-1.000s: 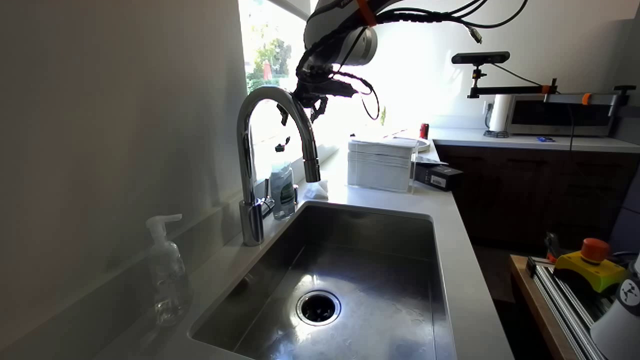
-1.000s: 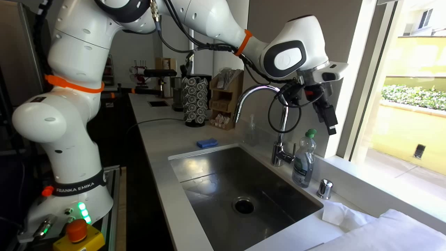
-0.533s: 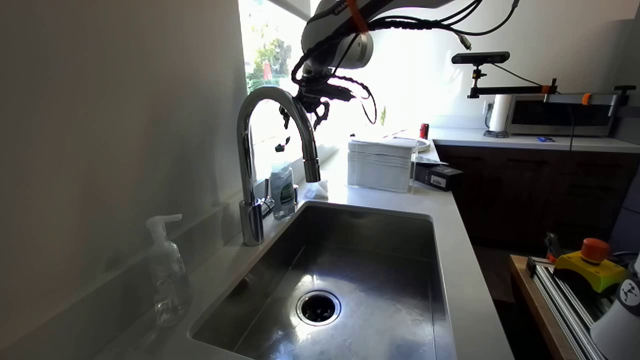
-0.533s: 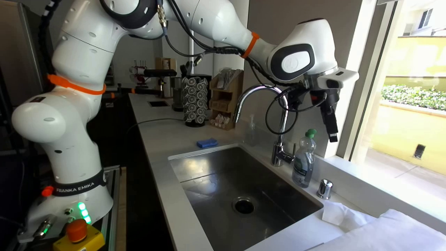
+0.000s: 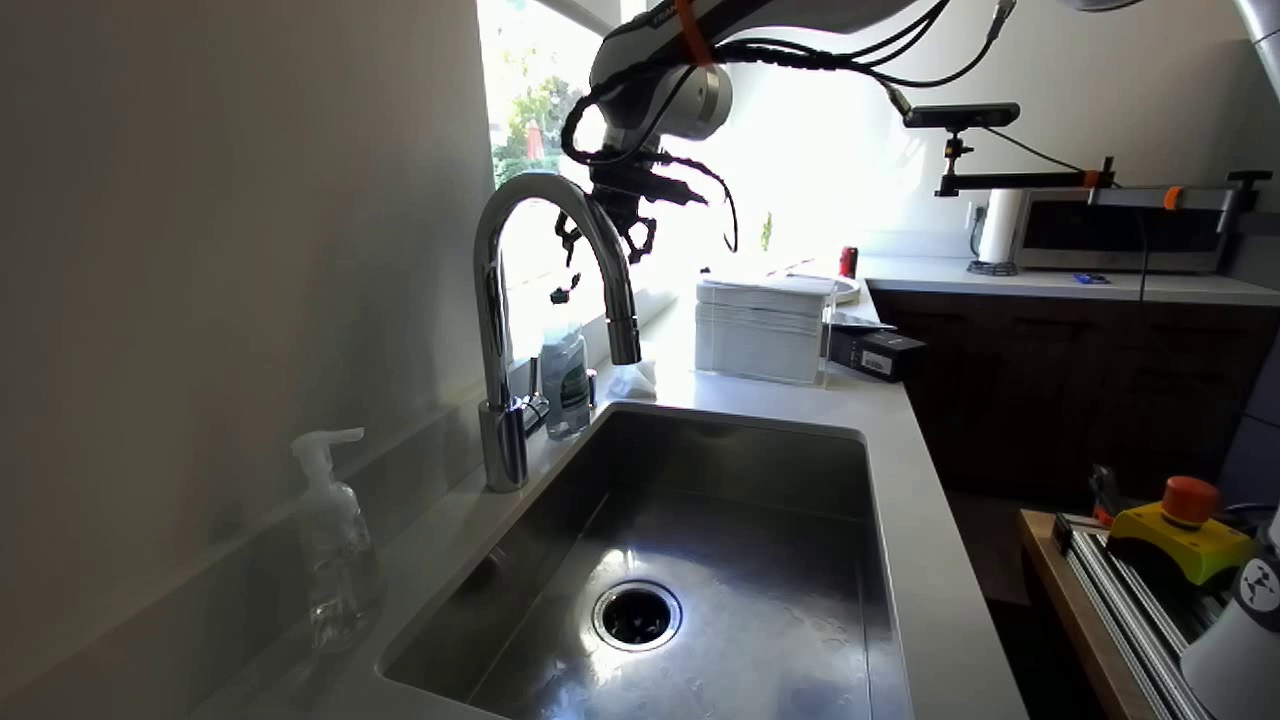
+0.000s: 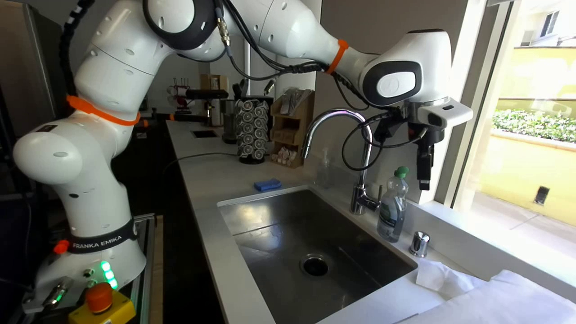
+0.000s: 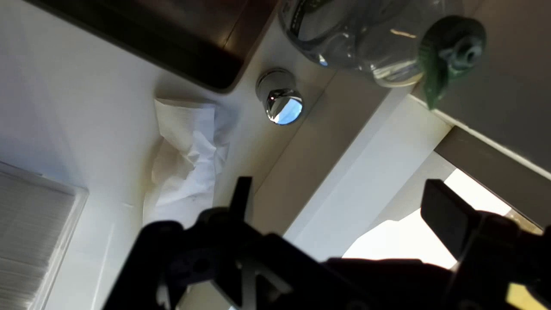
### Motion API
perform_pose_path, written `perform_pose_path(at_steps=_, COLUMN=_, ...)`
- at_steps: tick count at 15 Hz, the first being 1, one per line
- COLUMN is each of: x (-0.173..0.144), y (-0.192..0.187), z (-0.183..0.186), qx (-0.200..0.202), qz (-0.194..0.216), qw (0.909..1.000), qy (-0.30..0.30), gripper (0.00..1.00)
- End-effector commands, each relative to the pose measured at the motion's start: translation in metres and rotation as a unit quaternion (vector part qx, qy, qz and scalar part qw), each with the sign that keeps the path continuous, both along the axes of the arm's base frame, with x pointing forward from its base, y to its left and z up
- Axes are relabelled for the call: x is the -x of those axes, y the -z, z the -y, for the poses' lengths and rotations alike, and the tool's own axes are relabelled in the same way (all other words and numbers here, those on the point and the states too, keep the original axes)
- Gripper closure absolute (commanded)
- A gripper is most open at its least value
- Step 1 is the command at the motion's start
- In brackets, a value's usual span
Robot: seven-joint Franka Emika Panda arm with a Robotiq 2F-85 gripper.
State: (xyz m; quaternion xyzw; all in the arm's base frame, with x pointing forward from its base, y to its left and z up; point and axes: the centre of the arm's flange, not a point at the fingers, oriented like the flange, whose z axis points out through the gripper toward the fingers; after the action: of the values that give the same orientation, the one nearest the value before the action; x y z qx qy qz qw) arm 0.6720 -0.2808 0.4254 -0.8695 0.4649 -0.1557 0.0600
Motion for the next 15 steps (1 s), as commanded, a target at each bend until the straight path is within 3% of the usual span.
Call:
perform_pose_path(at_steps=1, x=-0.024, y=0.012, z=0.007, qx=-0.042, qz=-0.011, qw=0.9987, qy=0.025, gripper=0.00)
perform_pose_path(at_steps=15, x=-0.052, y=0.056, z=0.001, qx=-0.137, qz=-0.067, qw=0.9865, qy=0.061, gripper=0.00)
